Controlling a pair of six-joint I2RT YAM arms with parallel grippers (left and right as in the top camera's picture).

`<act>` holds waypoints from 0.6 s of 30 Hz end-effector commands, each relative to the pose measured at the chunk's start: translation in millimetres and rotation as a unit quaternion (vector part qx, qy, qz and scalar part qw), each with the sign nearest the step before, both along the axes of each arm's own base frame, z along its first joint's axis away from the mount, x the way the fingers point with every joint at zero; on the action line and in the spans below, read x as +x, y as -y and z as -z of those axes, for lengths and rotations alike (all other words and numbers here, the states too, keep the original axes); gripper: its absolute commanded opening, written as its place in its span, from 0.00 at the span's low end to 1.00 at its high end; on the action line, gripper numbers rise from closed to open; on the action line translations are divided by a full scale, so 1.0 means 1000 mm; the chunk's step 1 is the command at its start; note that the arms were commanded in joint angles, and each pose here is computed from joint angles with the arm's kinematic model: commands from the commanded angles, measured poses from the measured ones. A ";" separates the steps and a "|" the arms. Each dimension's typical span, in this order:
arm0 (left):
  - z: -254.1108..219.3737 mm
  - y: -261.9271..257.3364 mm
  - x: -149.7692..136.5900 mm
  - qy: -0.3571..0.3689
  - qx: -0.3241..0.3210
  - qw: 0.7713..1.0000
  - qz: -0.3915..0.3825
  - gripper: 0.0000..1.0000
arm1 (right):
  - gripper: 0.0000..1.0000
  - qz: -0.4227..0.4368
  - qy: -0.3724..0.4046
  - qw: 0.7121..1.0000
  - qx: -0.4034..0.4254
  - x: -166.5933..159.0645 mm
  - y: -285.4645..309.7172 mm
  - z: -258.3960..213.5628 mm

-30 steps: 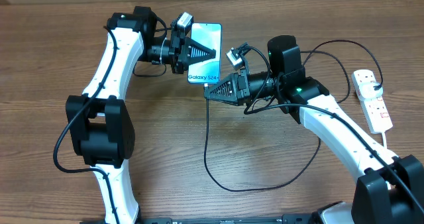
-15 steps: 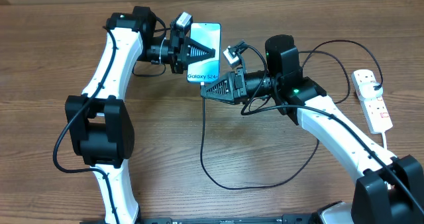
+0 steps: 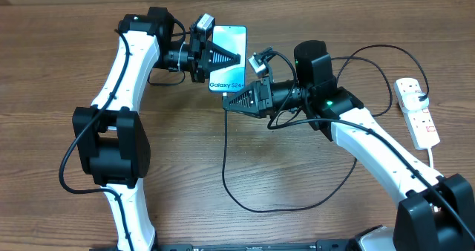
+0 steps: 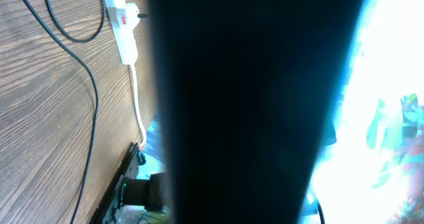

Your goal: Plug charger to phone and switch on socket

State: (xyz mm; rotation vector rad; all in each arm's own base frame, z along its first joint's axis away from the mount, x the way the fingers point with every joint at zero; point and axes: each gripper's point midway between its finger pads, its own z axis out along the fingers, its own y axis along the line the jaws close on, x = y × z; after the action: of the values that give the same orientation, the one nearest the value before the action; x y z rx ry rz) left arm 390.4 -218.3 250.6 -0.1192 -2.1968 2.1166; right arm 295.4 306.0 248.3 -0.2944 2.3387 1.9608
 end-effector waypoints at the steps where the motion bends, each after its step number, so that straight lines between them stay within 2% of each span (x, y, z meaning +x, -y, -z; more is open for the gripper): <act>1: -0.021 0.004 -0.005 0.010 -0.024 1.000 0.004 0.04 | 0.04 0.029 0.031 0.999 -0.010 0.011 -0.001 -0.002; 18: -0.021 0.003 -0.004 0.011 -0.025 1.000 0.003 0.04 | 0.04 0.042 0.034 0.998 -0.011 0.018 0.006 -0.002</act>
State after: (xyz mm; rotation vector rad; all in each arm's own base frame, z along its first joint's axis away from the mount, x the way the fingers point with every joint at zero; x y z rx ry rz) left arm 391.8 -216.4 250.5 -0.1137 -2.1995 2.1192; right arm 298.7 306.1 246.6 -0.2968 2.3285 1.9300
